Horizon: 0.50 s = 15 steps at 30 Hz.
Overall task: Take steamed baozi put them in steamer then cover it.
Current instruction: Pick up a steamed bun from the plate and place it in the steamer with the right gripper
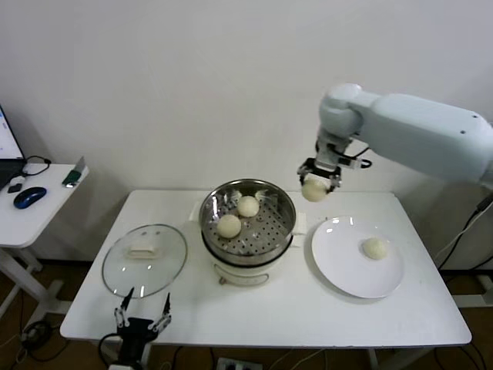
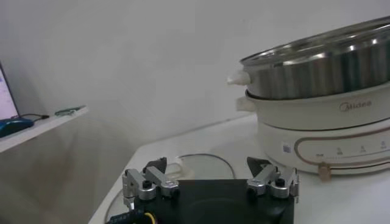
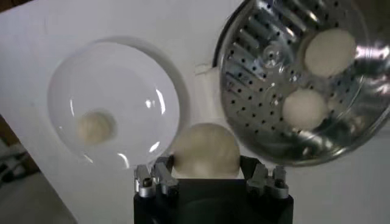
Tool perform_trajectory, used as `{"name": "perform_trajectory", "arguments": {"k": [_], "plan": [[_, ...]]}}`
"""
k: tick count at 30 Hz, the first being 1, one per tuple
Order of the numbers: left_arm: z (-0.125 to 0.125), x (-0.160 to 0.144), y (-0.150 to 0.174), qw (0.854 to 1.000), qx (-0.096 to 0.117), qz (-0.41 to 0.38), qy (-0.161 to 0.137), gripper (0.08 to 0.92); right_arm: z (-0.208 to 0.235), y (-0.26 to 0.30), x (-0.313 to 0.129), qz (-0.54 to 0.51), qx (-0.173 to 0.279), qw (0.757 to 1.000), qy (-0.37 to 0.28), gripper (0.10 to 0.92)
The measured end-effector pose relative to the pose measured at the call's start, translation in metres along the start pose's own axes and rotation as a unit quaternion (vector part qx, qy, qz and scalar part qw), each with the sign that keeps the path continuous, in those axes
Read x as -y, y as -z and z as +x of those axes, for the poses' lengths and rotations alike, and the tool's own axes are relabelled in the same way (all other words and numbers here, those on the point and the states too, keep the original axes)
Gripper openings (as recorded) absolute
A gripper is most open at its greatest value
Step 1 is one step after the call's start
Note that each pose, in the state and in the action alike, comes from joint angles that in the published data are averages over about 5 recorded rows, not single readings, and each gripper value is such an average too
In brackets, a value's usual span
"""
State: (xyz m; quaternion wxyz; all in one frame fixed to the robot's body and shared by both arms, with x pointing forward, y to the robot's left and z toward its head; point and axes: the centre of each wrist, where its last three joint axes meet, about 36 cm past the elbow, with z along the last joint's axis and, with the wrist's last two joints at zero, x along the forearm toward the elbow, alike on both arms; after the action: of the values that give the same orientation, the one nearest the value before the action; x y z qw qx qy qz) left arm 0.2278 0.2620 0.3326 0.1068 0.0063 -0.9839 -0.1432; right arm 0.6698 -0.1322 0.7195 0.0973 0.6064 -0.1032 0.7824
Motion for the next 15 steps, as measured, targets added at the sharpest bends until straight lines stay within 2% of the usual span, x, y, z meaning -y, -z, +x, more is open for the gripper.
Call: {"name": "perform_trajectory", "arguments": {"k": [7, 15], "plan": [[-0.004, -0.005, 0.003, 1.000, 0.004, -0.003, -0.002, 0.823, -0.023, 0.038, 0.059, 0.084, 0.012, 0.996, 0.009, 0.712], [-0.005, -0.007, 0.002, 1.000, 0.004, -0.002, -0.003, 0.823, -0.063, 0.076, 0.100, 0.141, 0.038, 0.989, 0.022, 0.712]]}}
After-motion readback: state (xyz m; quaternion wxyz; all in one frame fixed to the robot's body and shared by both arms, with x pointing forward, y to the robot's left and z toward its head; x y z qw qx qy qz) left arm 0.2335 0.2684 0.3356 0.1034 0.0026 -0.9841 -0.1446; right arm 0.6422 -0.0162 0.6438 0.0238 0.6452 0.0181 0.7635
